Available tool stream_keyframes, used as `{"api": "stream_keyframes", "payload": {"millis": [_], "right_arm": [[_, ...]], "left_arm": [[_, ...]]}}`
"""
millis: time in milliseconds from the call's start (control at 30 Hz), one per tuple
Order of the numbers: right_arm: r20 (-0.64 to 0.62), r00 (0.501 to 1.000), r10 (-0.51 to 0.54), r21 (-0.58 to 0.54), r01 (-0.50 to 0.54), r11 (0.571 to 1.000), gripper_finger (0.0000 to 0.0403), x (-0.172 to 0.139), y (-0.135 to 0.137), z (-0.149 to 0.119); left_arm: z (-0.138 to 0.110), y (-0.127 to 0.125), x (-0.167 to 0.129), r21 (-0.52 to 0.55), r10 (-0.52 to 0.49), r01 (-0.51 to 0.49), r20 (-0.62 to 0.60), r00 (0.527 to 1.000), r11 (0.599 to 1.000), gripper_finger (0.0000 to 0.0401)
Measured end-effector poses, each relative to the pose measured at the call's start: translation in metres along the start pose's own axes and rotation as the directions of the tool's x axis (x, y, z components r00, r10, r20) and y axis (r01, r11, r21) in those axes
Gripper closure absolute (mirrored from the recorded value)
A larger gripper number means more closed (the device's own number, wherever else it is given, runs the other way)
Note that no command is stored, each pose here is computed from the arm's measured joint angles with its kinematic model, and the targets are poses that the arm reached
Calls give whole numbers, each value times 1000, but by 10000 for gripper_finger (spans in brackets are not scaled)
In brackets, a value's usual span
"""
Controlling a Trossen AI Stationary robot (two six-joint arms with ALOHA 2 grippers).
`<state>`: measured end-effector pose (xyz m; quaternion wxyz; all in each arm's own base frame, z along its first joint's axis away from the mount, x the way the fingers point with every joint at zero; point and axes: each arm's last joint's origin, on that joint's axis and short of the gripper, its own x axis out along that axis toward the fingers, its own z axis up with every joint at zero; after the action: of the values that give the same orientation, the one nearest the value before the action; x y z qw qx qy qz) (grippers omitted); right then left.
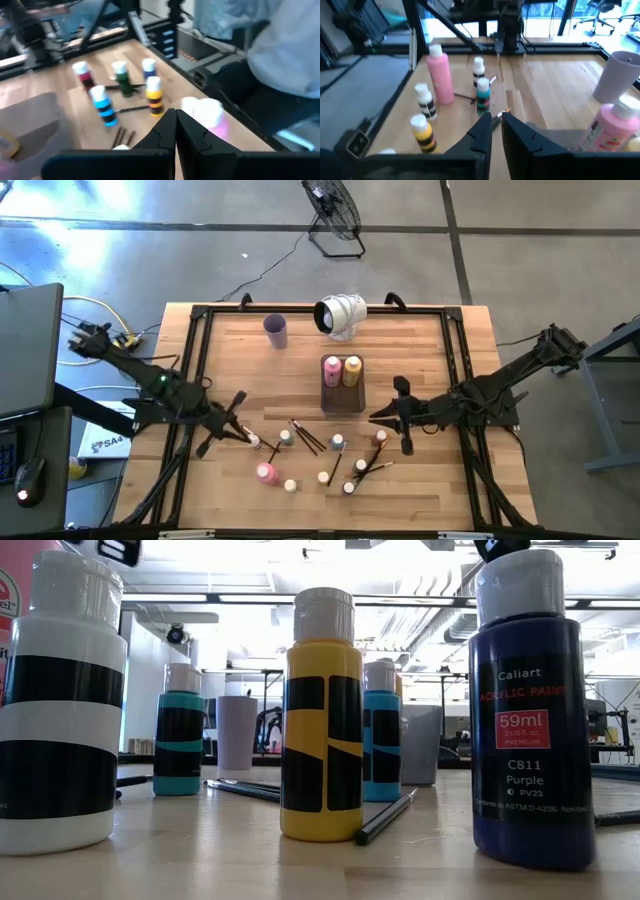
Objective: Pick & Place Paint Supplies
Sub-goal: Put the pink paint bottle into the black bin
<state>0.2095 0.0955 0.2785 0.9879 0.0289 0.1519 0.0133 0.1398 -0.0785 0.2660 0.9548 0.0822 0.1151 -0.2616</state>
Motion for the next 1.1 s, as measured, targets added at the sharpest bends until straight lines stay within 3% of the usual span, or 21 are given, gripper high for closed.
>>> {"api": "stream_keyframes", "payload": {"millis": [133, 267, 500, 733, 933, 1100], "right_arm": [[42, 999, -3, 22, 2, 1000, 371, 1, -2, 5], [54, 998, -12, 31, 11, 999, 371, 2, -4, 6], [53, 998, -20, 33, 19, 999, 371, 3, -6, 7], [53, 998, -19, 33, 18, 999, 371, 3, -6, 7], [51, 998, -19, 33, 18, 999, 371, 3, -6, 7], [50, 999, -19, 32, 18, 999, 371, 3, -6, 6]], "left_arm": [[-2, -16, 7, 77, -88, 90, -27, 996, 993, 401], [-5, -25, 10, 85, -140, 145, -62, 988, 986, 401], [-6, -27, 15, 49, -133, 136, -64, 989, 990, 389], [-6, -26, 15, -70, -81, 76, -67, 994, 995, 312], [-9, -27, 20, -31, -84, 81, -95, 992, 996, 234], [-16, -30, 36, 32, -85, 91, -146, 986, 995, 202]]}}
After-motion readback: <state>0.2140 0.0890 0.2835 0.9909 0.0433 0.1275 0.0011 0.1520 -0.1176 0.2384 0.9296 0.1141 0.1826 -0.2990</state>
